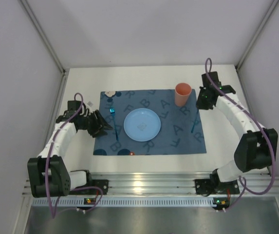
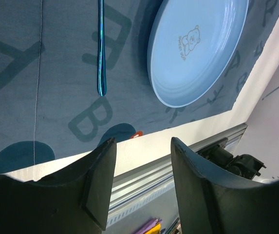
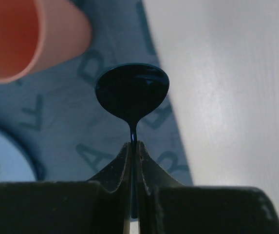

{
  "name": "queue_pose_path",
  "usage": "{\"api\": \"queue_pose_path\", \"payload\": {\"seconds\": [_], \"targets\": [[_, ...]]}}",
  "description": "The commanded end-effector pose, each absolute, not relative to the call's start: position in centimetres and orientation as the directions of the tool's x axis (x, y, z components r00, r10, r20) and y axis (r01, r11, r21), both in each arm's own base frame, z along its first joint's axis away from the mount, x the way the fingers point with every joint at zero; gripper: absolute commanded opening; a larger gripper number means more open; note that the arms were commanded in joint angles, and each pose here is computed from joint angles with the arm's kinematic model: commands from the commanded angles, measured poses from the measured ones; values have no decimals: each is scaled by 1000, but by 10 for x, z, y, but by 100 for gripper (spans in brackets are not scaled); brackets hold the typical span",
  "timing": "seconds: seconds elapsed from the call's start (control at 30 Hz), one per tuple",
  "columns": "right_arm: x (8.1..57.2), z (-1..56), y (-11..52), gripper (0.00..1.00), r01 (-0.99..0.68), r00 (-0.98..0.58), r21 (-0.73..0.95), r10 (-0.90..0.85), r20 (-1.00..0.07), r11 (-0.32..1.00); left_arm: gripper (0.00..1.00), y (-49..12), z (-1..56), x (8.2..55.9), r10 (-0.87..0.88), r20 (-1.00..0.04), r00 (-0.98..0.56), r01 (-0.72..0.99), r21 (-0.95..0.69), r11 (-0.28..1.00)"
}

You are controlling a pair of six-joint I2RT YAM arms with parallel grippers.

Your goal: Set the dinner table for one person

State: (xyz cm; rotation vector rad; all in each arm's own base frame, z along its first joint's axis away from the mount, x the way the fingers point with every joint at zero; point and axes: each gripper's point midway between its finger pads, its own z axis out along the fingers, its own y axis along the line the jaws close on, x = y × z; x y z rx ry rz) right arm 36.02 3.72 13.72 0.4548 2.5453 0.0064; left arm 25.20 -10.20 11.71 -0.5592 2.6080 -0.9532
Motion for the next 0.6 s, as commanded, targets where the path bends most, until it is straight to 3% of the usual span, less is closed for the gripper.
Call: {"api": "queue_pose_path", "payload": {"seconds": [0.0,0.2,0.57], "targets": [[331,153,84,0,252,-817,137,286,-500,958,54,-99,137,265,-462,-227,-857,-203,-676,708],[309,123,157,0,81,-881,145,139,-452,986,55,-92,135,256,-452,-242,-859,-213,-633,744],[344,88,196,0,-14,-910,90,24,-413,996,56,-86,135,241,-445,-261,-857,-219,-598,771]]}}
